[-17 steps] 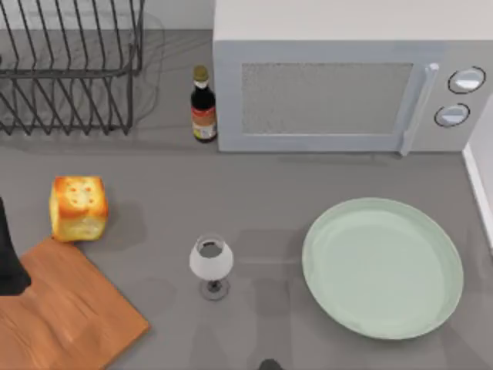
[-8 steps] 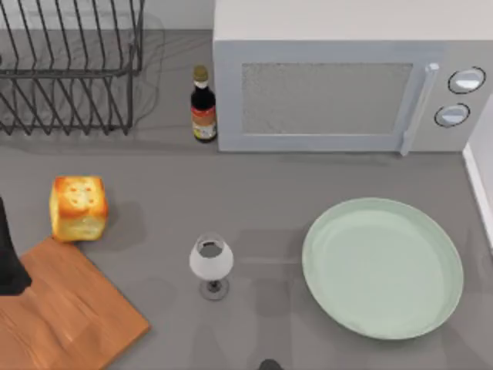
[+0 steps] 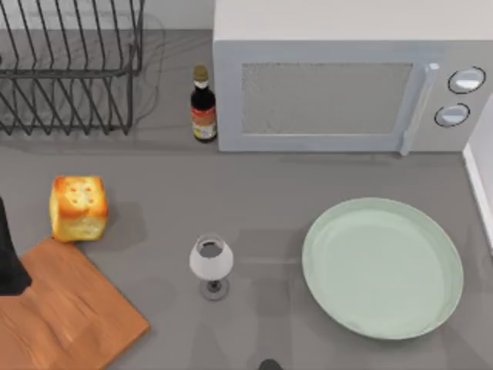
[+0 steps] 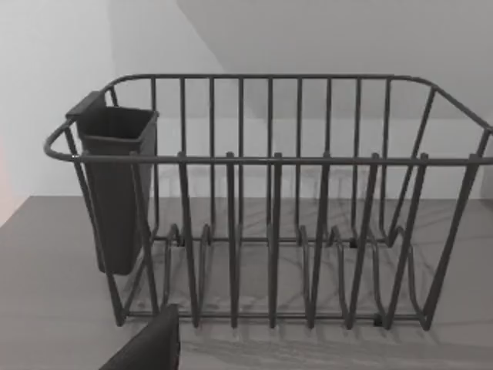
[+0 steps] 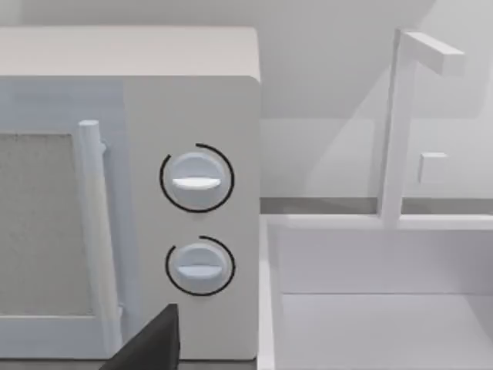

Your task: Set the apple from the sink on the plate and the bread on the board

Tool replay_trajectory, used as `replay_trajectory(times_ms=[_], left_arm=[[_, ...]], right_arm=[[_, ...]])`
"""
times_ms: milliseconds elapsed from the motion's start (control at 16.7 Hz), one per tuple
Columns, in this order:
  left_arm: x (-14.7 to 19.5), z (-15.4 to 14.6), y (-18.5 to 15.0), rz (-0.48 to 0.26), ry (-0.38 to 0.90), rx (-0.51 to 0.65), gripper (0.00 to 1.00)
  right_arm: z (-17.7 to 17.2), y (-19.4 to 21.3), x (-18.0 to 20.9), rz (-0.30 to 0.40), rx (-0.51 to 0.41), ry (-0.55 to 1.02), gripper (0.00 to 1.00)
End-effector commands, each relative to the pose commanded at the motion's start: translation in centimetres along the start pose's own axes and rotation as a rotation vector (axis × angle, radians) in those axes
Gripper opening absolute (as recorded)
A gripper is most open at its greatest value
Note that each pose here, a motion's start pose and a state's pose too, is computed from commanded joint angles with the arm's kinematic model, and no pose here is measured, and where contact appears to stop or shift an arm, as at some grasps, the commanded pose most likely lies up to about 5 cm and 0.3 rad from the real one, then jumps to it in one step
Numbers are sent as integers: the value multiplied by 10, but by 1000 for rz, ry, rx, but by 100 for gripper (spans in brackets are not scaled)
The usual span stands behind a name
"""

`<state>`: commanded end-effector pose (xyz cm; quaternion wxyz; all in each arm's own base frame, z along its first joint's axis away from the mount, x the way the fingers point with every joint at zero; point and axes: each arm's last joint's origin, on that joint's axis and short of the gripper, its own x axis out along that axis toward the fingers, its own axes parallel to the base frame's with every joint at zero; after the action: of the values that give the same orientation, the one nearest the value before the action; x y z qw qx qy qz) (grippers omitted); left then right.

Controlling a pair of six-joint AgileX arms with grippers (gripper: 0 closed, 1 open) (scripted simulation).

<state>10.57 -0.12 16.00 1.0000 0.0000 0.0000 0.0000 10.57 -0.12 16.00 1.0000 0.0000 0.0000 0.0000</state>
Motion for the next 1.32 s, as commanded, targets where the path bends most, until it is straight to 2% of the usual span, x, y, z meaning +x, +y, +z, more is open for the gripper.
replay_trajectory(times_ms=[180, 360, 660, 840, 1020, 1320], left_arm=[[0, 0, 0, 0, 0, 0, 100], [0, 0, 0, 0, 0, 0, 100], [0, 0, 0, 0, 0, 0, 100], [0, 0, 0, 0, 0, 0, 100], [0, 0, 0, 0, 0, 0, 100], [0, 0, 0, 0, 0, 0, 100]], right_arm=[[2, 0, 0, -2, -2, 7, 100], [18, -2, 2, -16, -16, 73, 100], [67, -8, 26, -56, -53, 339, 100], [92, -17, 64, -75, -69, 568, 100], [102, -31, 117, -81, -74, 820, 100], [72, -64, 210, -61, -50, 1218, 100]])
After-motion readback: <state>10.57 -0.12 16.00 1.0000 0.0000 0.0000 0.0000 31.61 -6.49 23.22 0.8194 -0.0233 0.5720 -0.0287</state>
